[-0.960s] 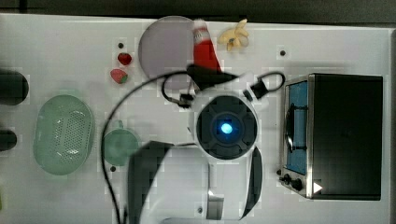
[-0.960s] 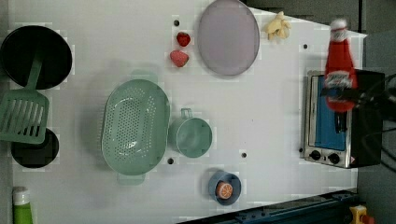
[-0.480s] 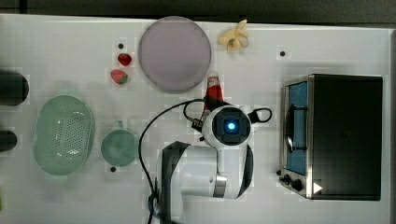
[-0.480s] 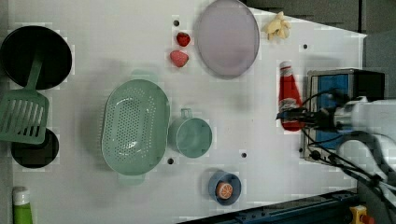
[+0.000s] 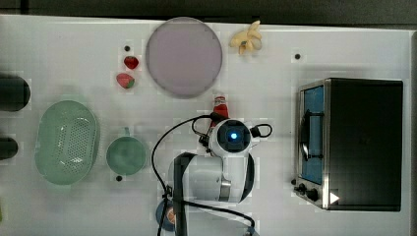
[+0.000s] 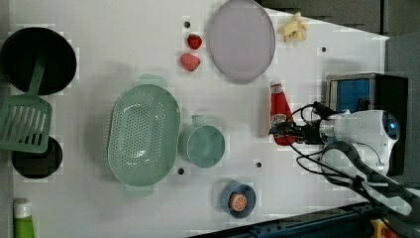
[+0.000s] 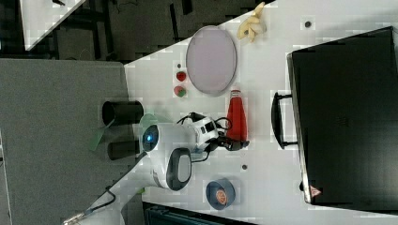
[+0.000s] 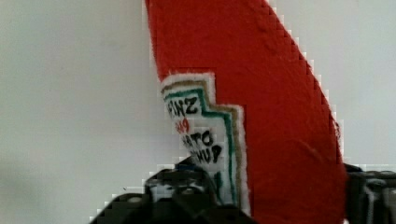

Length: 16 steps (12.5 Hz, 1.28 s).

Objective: Pick ketchup from plate and place it on table.

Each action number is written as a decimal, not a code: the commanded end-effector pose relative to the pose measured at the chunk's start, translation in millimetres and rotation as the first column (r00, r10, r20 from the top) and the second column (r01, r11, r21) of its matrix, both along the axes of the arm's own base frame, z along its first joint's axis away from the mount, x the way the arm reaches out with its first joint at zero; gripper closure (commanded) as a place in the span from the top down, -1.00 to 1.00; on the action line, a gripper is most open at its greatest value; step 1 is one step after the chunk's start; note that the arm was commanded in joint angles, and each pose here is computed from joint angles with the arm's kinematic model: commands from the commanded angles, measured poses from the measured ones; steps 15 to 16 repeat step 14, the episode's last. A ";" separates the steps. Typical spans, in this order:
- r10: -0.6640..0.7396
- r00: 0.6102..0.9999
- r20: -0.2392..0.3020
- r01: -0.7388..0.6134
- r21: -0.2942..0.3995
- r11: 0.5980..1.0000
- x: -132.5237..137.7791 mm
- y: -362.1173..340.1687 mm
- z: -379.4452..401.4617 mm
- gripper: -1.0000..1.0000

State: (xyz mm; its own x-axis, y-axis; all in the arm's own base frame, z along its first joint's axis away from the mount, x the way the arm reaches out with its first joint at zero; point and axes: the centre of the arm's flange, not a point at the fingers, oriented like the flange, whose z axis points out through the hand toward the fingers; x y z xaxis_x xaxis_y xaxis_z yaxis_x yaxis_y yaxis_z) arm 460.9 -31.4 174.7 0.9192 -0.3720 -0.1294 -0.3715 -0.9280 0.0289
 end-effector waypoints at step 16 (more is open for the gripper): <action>-0.426 0.889 0.167 0.435 -0.020 0.900 49.1 37.5 372.9 1.00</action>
